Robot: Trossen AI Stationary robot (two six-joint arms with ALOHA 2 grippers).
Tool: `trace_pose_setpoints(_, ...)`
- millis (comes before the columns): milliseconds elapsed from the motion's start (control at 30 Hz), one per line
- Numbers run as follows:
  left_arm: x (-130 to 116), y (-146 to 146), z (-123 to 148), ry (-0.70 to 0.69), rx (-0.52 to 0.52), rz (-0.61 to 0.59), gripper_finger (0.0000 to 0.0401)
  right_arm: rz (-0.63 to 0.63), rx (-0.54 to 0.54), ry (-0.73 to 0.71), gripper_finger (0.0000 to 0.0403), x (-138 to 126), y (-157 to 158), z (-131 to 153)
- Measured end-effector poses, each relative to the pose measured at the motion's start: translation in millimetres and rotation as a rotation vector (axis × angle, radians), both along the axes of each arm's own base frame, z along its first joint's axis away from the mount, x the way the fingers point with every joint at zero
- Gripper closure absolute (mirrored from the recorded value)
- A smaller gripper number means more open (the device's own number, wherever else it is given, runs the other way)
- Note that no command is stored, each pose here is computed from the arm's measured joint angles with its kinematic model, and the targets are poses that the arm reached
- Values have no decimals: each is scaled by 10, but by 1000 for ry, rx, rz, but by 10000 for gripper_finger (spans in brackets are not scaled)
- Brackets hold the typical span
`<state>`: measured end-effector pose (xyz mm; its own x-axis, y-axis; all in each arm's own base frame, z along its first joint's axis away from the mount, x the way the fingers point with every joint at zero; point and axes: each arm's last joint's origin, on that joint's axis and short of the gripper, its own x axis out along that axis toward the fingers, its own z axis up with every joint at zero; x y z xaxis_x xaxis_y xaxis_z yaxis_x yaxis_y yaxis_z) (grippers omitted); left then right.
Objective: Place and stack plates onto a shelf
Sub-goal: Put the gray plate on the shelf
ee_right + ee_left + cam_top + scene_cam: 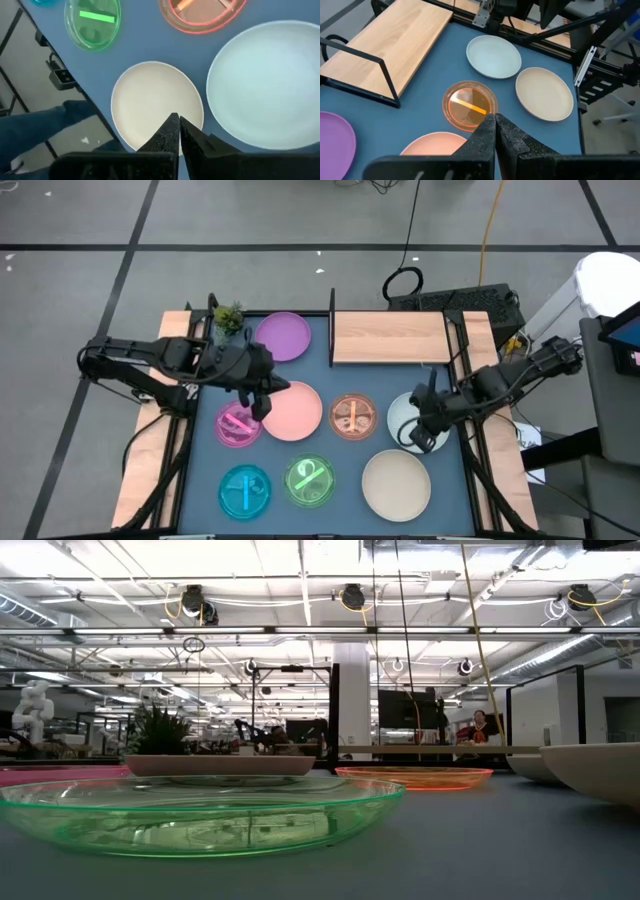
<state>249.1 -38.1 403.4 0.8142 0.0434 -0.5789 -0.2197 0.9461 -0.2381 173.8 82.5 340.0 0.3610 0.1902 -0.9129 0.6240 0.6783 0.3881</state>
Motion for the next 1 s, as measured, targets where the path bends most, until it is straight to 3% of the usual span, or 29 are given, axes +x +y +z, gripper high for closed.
trace_pose_setpoints(533,-1,-20,-1,5,-27,-47,398,-19,-97,97,403,131,196,-197)
trace_pose_setpoints(733,-5,-32,-1,5,-29,-52,398,-66,-68,123,401,145,243,-224)
trace_pose_setpoints(867,-14,-81,-1,6,-31,-71,398,-54,-52,145,379,106,313,-290)
trace_pose_setpoints(1000,-25,-137,-3,8,-36,-91,398,-79,56,216,335,65,382,-500)
